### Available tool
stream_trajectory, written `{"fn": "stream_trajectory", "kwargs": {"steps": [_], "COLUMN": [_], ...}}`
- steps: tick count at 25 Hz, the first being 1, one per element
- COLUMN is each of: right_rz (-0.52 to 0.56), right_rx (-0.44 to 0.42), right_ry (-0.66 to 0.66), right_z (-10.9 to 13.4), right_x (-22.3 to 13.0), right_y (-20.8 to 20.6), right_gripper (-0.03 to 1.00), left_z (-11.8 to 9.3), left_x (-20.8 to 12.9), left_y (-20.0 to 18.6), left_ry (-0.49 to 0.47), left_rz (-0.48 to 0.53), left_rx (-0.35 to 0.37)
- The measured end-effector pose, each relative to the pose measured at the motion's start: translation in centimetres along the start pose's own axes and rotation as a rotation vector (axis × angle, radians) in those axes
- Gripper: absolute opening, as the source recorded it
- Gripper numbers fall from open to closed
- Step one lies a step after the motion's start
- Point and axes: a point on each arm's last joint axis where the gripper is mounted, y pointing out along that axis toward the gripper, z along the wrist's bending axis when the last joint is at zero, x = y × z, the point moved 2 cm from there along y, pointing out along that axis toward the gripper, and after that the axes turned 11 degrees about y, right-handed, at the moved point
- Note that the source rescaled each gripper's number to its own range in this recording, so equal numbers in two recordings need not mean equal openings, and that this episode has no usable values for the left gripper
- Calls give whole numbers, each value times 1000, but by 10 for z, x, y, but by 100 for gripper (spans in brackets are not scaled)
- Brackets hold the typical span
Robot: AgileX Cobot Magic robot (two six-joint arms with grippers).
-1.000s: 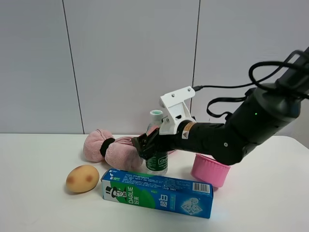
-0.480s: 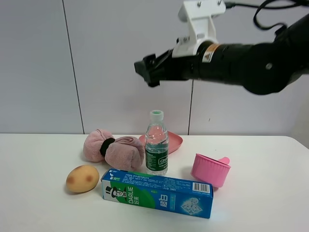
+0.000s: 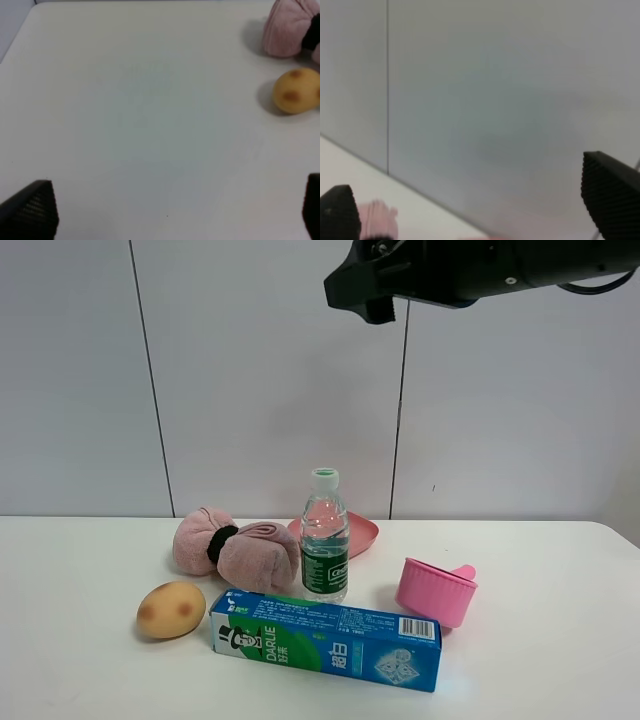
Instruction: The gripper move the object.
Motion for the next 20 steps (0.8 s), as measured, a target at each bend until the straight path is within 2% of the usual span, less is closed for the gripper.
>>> {"fn": "stream_trajectory", "kwargs": {"steps": [6,20], "right_rz": [179,687], "right_rx": [-28,-71], "right_ry": [0,47], "right_z": [-2,-4], "right_x": [5,-21], "right_y": [-38,-113], "right_gripper": [74,74], "left_z": [0,0], "left_x": [0,0], "left_y": [0,0], "left_ry": [0,0], "left_rz": [0,0], "left_rx": [0,0]}}
